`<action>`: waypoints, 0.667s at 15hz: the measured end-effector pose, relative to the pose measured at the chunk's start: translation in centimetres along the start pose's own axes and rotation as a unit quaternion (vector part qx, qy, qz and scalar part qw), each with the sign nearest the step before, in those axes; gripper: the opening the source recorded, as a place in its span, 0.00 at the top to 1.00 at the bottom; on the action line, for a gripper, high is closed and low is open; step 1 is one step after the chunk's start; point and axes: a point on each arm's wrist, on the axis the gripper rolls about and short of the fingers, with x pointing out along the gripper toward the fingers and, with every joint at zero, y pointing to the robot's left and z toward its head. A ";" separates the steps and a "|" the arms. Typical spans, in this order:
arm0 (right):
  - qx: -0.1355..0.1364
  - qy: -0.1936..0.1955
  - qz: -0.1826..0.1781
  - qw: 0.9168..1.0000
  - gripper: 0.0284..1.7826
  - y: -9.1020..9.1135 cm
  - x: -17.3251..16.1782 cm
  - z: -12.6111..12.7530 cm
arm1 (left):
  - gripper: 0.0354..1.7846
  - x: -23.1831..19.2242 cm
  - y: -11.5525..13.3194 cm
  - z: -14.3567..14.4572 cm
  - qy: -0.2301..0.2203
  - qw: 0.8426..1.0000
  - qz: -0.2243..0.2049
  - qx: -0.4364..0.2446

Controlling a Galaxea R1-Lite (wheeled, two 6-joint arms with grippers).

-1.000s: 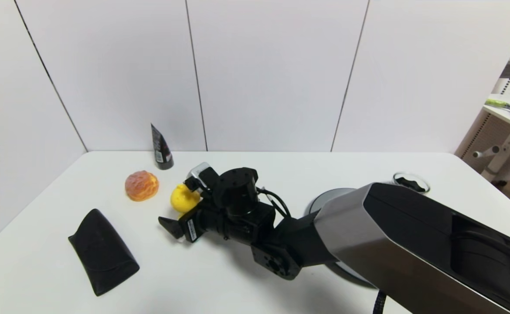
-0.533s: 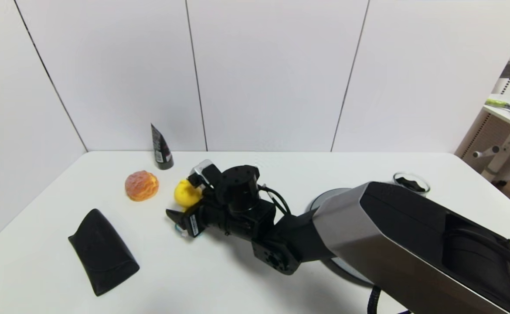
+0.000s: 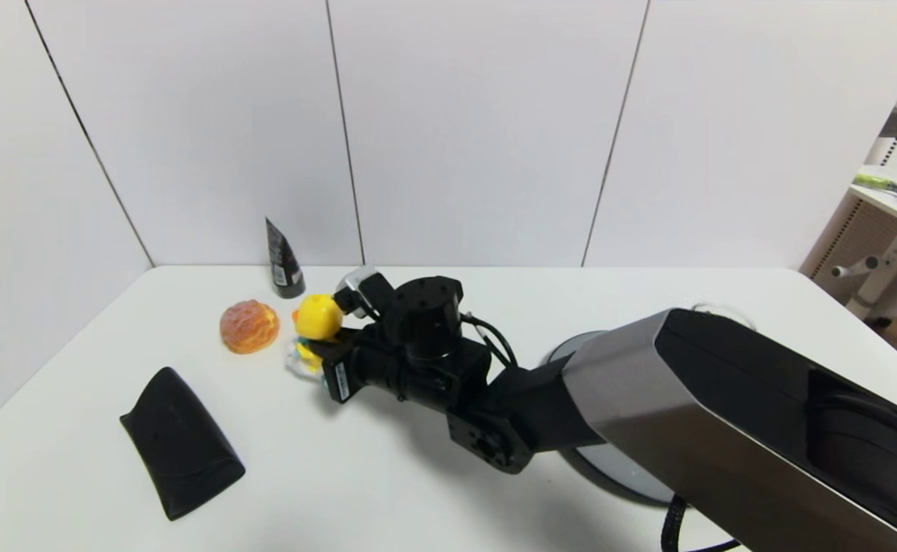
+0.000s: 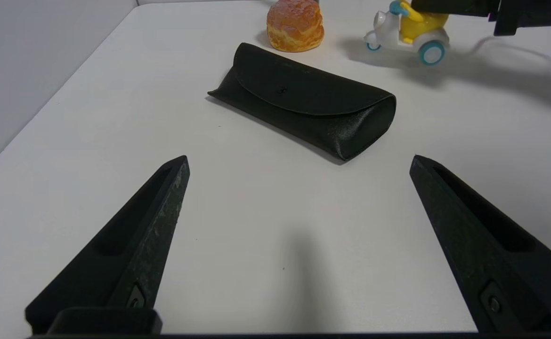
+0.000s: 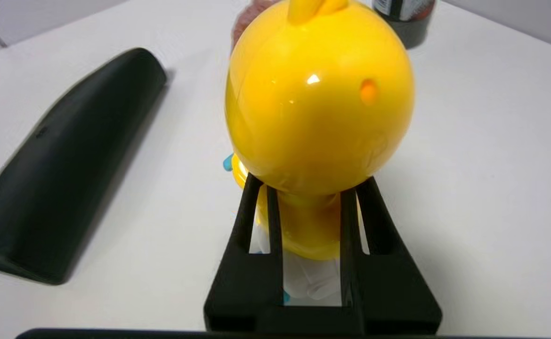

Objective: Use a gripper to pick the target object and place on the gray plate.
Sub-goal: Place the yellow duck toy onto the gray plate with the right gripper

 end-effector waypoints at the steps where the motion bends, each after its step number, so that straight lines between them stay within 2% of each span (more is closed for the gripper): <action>1: 0.000 -0.006 0.000 1.000 0.82 0.1 -0.3 0.7 | 0.06 0.0 0.0 0.0 0.000 1.000 0.000 0.000; 4: -0.001 -0.028 -0.004 1.000 0.82 0.1 -2.3 3.6 | 0.06 0.0 0.0 0.0 0.000 1.000 0.000 0.000; 6: -0.002 -0.040 -0.011 0.999 0.82 -0.3 -4.7 5.9 | 0.06 0.0 0.0 0.0 0.000 1.000 0.000 0.000; 8: -0.004 -0.041 -0.027 0.999 0.82 -1.2 -8.3 7.6 | 0.06 0.0 0.0 0.0 0.000 1.000 0.000 0.000; 10: -0.013 -0.040 -0.048 0.998 0.82 -2.4 -13.3 9.0 | 0.06 0.0 0.0 0.0 0.000 1.000 0.000 0.000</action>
